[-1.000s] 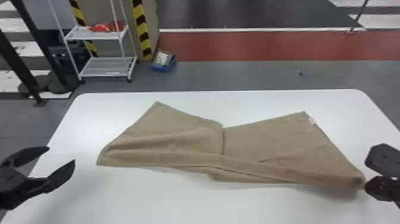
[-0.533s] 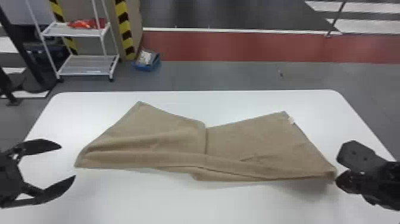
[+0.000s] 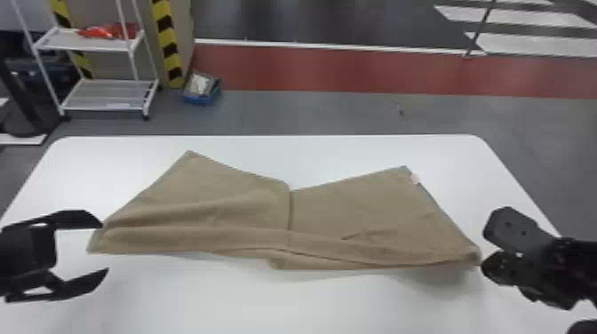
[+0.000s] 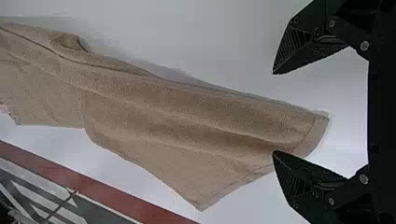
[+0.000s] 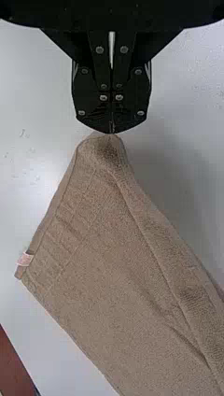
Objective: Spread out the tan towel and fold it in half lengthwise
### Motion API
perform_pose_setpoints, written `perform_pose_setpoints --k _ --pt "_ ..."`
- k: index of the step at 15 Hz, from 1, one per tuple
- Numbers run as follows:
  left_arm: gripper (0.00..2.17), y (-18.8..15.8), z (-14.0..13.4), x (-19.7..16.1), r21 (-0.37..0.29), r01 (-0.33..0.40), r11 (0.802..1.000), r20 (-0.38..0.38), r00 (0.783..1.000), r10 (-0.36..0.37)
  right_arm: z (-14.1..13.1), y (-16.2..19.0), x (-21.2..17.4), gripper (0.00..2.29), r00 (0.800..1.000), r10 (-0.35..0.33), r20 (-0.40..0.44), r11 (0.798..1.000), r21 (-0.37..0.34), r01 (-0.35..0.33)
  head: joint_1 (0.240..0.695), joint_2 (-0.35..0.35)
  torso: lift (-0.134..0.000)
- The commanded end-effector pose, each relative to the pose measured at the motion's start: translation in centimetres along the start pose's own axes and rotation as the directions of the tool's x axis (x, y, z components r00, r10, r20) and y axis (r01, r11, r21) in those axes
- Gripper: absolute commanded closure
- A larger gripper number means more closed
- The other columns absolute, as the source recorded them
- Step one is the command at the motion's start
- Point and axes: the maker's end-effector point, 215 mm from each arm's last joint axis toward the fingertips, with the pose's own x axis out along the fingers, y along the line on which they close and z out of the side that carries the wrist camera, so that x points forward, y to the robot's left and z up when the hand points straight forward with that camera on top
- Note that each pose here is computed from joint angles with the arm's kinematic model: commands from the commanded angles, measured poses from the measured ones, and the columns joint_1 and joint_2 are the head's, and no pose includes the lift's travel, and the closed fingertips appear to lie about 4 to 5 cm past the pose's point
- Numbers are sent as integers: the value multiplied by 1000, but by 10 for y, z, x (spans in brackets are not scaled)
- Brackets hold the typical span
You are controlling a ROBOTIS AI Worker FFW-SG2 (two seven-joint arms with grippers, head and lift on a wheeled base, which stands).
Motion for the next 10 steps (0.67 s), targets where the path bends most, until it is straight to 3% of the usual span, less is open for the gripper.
perform_pose_setpoints --k 1,10 --pt "333 -3 0 11 53 19 998 -36 999 -17 -1 0 -2 1413 1000 -4 -1 1000 4 4 695 -101 -125" --pt "549 13 -34 22 87 55 995 -150 988 -41 -7 -2 -7 1413 1000 -14 -7 1000 16 14 695 -94 -125"
